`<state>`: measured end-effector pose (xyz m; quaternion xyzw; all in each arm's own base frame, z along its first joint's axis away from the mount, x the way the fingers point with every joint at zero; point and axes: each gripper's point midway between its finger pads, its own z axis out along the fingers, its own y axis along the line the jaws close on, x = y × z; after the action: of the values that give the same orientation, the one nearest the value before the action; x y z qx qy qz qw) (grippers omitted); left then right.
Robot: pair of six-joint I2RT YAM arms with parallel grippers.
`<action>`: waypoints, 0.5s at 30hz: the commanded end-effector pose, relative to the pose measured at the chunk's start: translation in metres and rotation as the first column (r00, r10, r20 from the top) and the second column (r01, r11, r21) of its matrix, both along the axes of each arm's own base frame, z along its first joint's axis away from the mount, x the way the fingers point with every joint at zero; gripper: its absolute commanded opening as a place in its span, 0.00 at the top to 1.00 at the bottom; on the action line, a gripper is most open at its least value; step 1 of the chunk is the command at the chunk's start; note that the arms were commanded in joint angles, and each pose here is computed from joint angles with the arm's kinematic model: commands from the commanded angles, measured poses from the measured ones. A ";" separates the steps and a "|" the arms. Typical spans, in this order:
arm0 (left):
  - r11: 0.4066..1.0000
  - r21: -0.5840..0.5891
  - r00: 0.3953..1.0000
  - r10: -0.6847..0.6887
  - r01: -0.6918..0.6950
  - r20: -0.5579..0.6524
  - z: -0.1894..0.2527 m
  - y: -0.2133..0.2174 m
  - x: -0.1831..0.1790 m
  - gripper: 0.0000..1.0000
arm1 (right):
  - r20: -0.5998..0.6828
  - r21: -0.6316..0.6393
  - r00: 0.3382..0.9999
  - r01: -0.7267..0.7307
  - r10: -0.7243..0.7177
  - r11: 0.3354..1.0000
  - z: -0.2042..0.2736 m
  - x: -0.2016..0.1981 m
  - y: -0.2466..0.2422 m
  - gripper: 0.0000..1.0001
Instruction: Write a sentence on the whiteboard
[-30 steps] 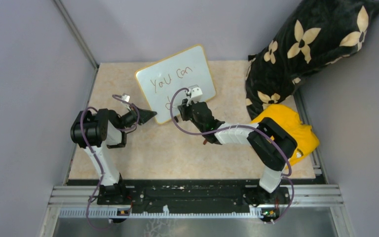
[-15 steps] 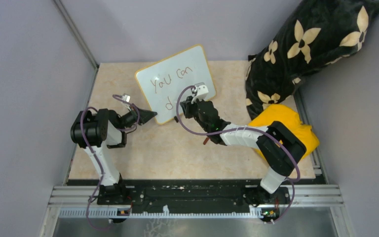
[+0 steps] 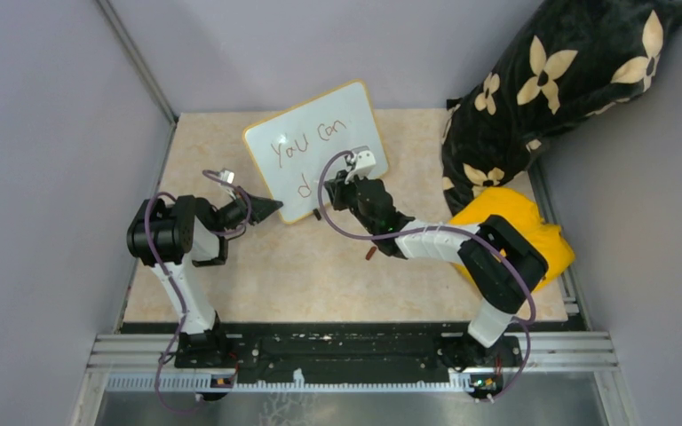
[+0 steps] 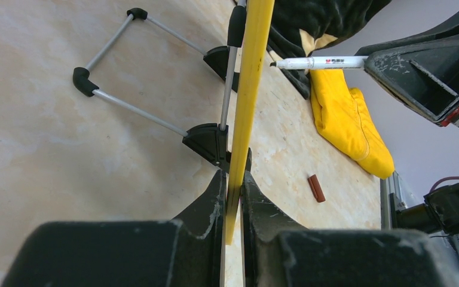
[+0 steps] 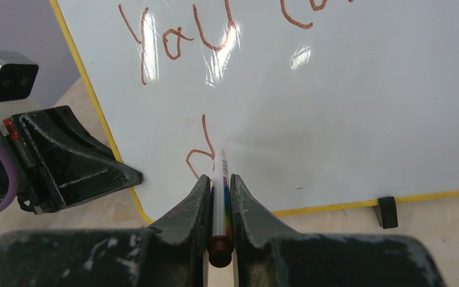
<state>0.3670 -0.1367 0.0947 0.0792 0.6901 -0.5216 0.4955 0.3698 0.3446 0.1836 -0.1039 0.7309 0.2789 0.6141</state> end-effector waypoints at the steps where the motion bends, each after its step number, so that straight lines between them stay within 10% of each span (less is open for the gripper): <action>1: 0.999 -0.004 0.996 -0.035 0.035 0.077 0.013 -0.005 -0.002 1.00 | 0.051 0.078 0.999 -0.021 0.017 0.997 0.029 0.008 0.013 1.00; 15: 0.999 -0.004 0.997 -0.034 0.035 0.075 0.012 -0.005 -0.002 1.00 | 0.010 0.049 1.000 -0.009 0.009 0.999 0.011 0.014 0.017 1.00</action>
<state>0.3669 -0.1367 0.0947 0.0793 0.6901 -0.5217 0.4954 0.3738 0.3539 0.1776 -0.1072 0.7349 0.2854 0.6058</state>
